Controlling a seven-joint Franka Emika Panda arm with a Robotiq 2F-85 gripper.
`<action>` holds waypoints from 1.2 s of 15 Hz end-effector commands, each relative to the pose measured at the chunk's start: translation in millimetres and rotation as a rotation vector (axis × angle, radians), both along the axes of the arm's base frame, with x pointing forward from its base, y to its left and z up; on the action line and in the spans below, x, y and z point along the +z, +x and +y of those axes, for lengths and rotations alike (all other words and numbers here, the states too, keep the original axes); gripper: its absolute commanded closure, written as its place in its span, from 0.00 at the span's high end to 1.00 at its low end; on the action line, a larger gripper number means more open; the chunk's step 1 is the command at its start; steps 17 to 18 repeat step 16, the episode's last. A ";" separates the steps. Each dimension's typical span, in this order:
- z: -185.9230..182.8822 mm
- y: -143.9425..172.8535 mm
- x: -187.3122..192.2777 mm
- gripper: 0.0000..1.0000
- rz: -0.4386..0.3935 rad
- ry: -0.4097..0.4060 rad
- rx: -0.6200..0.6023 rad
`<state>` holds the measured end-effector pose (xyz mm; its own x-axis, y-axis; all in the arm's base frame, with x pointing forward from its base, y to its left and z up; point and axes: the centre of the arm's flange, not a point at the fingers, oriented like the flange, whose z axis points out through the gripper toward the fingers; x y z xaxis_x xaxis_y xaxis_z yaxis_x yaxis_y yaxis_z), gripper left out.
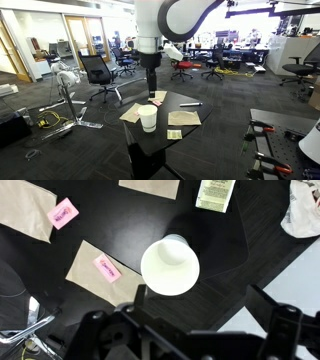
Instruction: Move the cup to the left
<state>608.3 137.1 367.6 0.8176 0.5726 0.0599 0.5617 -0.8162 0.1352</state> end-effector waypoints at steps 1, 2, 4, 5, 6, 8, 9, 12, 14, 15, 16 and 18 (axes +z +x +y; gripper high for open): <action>-14.1 -17.1 38.1 1.00 0.005 -0.011 -0.055; -16.9 -18.7 45.7 1.00 0.003 -0.011 -0.062; -23.8 -22.8 58.2 1.00 -0.012 -0.006 -0.080; -26.2 -23.9 62.8 1.00 -0.020 -0.004 -0.085; -28.2 -24.8 66.5 1.00 -0.027 -0.001 -0.090; -30.9 -26.8 70.1 1.00 -0.036 0.005 -0.091; -25.7 -12.2 63.2 1.00 -0.040 -0.007 -0.054; -25.5 -12.5 62.6 1.00 -0.039 -0.008 -0.053; -25.2 -12.2 60.6 1.00 -0.036 -0.008 -0.052; -25.2 -12.2 60.5 1.00 -0.036 -0.008 -0.052; -25.1 -12.2 60.4 1.00 -0.036 -0.008 -0.052; -25.1 -12.2 60.4 1.00 -0.036 -0.008 -0.052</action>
